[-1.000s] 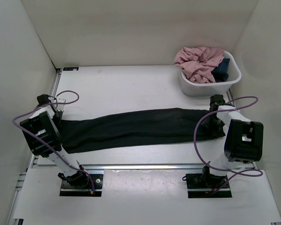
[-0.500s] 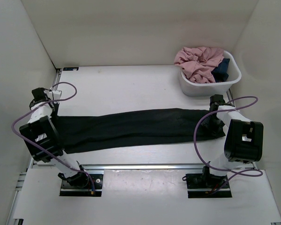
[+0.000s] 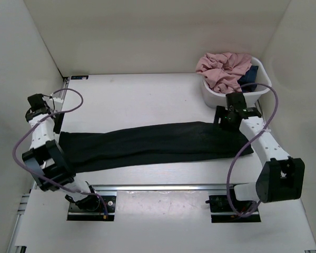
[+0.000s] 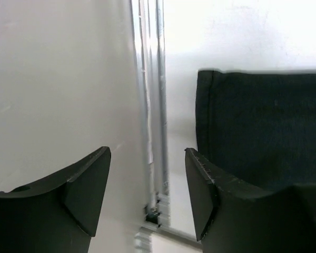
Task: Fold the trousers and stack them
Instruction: Fold the trousers
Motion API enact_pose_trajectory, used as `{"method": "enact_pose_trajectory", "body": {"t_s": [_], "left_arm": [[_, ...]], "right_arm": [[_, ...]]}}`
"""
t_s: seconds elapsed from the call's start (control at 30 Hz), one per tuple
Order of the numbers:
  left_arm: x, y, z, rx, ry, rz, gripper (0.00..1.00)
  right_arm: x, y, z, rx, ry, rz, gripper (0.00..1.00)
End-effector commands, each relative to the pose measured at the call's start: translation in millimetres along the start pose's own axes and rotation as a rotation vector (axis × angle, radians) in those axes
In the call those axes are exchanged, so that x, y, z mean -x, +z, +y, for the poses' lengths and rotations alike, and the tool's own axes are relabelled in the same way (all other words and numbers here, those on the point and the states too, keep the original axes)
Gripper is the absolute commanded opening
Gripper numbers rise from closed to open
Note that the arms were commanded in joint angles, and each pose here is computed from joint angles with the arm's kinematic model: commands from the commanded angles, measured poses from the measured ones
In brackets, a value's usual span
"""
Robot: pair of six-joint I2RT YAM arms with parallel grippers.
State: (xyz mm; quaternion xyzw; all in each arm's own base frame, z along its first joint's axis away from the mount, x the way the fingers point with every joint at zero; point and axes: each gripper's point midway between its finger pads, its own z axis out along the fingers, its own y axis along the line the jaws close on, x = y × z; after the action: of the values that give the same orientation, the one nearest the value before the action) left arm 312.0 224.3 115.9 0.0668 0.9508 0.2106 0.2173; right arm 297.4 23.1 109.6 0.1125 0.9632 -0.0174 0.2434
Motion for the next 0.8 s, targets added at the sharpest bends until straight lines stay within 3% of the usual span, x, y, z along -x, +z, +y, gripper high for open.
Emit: {"method": "enact_pose_trajectory", "body": {"t_s": [0.0,0.17,0.27,0.37,0.47,0.63,0.77], "left_arm": [[-5.1,-45.7,-5.3,-0.056,0.107,-0.027,0.69],[-89.1,-63.4,-67.9,-0.235,0.364,0.096,0.65],[-111.8,-69.3,-78.8,-0.222,0.412,0.110,0.66],[-126.5,-64.7,-89.3,-0.223,0.414,0.123,0.69],[-131.9,-50.7,-85.2,-0.177,0.386,0.115,0.70],[-127.6,-40.1,-79.5,-0.134,0.318,0.097,0.70],[-132.0,-34.8,-80.1,-0.105,0.307,0.097,0.70]], "right_arm": [[-2.1,-37.1,57.5,0.225,-0.311,-0.032,0.79],[-71.7,-57.9,156.6,0.475,-0.695,0.048,0.84],[-108.4,-50.6,201.0,0.539,-0.844,0.092,0.84],[-133.0,-35.3,235.9,0.491,-0.972,0.101,0.84],[-138.3,-30.0,257.6,0.465,-0.995,0.045,0.84],[-116.2,-19.6,269.3,0.376,-0.869,-0.075,0.81],[-116.7,-11.0,269.3,0.348,-0.854,-0.074,0.80]]}}
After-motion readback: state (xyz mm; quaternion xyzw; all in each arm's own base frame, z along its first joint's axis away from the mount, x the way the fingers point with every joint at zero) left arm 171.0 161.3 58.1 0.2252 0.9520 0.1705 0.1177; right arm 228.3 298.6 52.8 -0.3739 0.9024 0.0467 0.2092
